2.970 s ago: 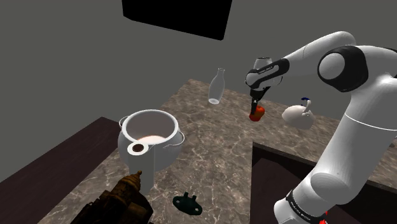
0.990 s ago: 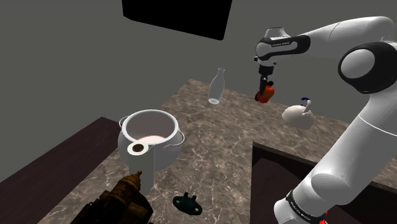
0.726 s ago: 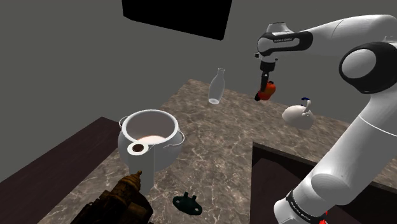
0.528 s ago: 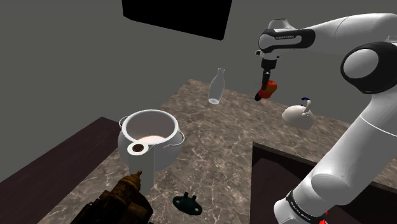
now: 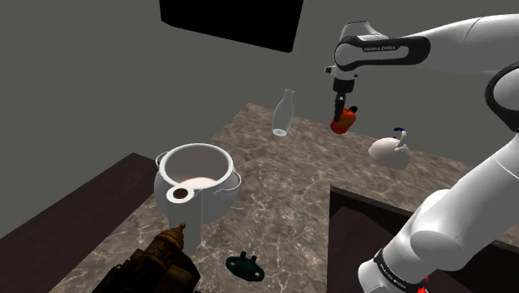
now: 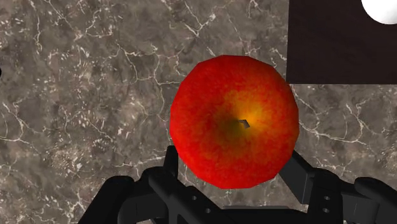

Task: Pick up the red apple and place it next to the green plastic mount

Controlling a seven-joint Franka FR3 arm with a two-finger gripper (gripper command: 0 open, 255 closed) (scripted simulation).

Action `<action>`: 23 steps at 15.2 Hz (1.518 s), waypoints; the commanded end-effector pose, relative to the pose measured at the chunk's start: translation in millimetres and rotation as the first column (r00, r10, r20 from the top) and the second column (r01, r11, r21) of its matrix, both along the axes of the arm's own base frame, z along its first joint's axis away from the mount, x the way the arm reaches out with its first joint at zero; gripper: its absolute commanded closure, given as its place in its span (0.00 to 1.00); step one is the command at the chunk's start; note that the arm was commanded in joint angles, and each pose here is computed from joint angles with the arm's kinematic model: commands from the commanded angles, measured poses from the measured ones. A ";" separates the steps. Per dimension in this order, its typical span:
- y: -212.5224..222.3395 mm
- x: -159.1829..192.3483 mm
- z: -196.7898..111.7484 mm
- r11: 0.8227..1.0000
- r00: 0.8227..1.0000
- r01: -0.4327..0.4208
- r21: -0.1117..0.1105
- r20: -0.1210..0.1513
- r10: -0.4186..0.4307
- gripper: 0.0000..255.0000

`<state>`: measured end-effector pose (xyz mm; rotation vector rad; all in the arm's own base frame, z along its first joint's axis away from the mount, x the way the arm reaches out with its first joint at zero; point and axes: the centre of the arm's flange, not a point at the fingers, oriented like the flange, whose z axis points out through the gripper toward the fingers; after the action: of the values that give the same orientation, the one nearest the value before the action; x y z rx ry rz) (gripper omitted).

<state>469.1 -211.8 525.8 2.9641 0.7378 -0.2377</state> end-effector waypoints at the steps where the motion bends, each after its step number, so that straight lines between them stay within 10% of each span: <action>1: 25.9 -5.5 0.3 1.000 1.000 0.002 -0.001 0.001 -0.002 1.00; 23: 313.9 -41.8 1.3 1.000 1.000 0.002 -0.001 0.001 -0.002 1.00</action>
<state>430.0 87.0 529.8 2.9628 0.7367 -0.2367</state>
